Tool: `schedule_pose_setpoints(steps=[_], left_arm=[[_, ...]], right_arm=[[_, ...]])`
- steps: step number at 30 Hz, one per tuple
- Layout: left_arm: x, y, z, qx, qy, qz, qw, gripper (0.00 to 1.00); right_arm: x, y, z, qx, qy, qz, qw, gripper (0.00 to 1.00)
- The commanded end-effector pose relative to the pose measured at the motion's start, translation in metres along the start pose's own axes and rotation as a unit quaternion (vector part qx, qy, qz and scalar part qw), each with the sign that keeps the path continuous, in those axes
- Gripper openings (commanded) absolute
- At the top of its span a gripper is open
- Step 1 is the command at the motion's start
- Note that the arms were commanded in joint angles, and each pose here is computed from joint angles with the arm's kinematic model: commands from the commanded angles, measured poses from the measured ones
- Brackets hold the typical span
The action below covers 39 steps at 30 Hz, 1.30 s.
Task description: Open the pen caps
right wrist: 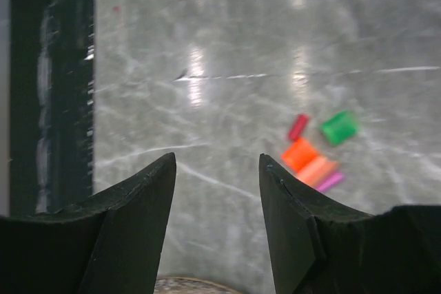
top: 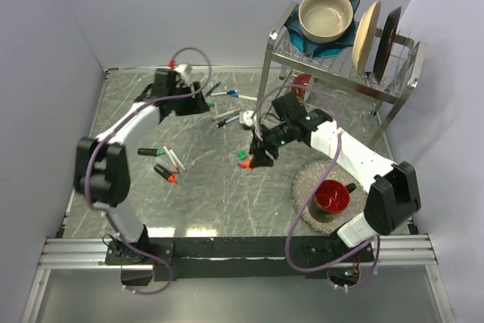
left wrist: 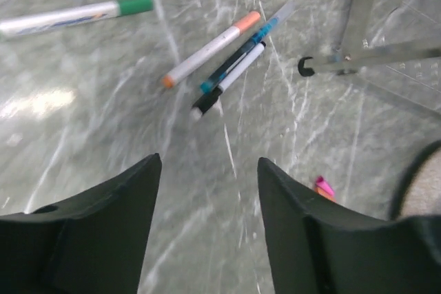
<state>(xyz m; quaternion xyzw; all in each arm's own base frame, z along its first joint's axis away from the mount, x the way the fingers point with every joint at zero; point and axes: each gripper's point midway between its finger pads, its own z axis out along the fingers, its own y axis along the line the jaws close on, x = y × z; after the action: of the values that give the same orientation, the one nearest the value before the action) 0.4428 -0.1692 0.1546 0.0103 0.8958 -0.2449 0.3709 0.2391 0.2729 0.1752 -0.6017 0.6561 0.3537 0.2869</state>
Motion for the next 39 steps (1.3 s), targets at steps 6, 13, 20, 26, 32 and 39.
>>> schedule_pose_setpoints(steps=[6,13,20,26,32,39], left_arm=[[0.021,-0.015,0.086,-0.047,0.095,0.101,0.989,0.48],[0.027,-0.015,0.106,-0.072,0.112,0.147,0.98,0.39],[0.037,-0.007,0.116,-0.101,0.128,0.165,0.973,0.36],[0.042,-0.003,0.121,-0.106,0.137,0.17,0.97,0.35],[0.049,0.001,0.124,-0.108,0.147,0.168,0.969,0.34],[0.056,0.002,0.124,-0.108,0.158,0.163,0.968,0.34]], right_arm=[[-0.002,-0.005,-0.018,0.006,-0.015,-0.02,1.0,0.6],[0.004,-0.006,-0.013,-0.011,-0.005,-0.013,1.0,0.6],[0.007,-0.007,-0.011,-0.013,-0.003,-0.009,1.0,0.6],[0.007,-0.009,-0.01,-0.014,-0.002,-0.006,1.0,0.6],[0.009,-0.009,-0.009,-0.014,0.001,-0.003,1.0,0.6],[0.009,-0.01,-0.009,-0.015,0.0,-0.003,1.0,0.6]])
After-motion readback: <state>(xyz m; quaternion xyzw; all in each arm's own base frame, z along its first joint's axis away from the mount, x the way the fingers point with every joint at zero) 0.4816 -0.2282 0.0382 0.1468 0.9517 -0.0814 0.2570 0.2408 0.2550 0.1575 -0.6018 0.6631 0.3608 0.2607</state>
